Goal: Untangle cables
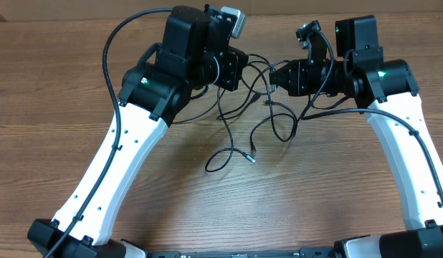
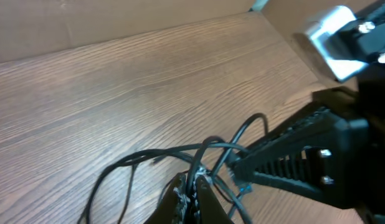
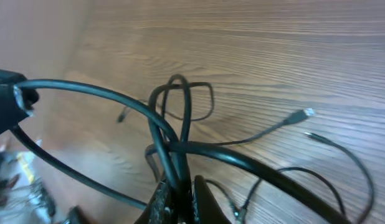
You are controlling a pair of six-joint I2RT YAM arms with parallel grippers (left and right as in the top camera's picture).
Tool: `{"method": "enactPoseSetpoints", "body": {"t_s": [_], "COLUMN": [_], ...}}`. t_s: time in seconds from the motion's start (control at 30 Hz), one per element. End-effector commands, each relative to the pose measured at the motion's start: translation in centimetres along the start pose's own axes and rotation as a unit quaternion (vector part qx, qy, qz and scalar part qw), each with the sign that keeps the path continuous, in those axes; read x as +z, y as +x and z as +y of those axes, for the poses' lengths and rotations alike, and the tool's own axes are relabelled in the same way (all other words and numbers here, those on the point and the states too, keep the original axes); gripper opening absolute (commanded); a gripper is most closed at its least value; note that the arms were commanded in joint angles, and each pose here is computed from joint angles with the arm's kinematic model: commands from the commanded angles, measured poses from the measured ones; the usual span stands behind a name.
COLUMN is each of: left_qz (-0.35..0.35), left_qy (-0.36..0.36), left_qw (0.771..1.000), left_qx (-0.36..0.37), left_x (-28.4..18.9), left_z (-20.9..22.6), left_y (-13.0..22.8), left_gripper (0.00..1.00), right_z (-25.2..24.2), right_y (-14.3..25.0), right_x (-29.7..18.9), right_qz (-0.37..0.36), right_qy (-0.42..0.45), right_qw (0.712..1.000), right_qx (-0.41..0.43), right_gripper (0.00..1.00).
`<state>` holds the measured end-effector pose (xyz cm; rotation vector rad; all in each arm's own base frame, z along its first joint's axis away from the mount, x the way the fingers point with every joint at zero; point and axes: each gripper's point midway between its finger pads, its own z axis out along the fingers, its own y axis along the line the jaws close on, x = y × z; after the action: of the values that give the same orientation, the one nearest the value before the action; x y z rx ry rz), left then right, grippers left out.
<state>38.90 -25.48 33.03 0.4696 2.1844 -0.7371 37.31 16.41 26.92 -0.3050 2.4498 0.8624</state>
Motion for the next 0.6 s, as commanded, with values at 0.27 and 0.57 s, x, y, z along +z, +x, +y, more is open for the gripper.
{"method": "enactPoseSetpoints", "body": {"t_s": [0.27, 0.57], "left_qz": [-0.015, 0.014], "left_qy": [-0.052, -0.053], "left_qw": [0.998, 0.998], "left_qx": [-0.025, -0.034], "left_x": [-1.4, -1.3], "left_z": [2.4, 2.5], "left_y": [-0.8, 0.7], "left_gripper": [0.04, 0.04], "right_z": [-1.2, 4.2], "right_y": [-1.2, -0.9], "right_x": [-1.1, -1.6], "right_qz": [-0.026, -0.015], "right_qy": [0.032, -0.125], "right_qw": [0.999, 0.992], "right_qx": [0.013, -0.025], "right_gripper": [0.04, 0.04]}}
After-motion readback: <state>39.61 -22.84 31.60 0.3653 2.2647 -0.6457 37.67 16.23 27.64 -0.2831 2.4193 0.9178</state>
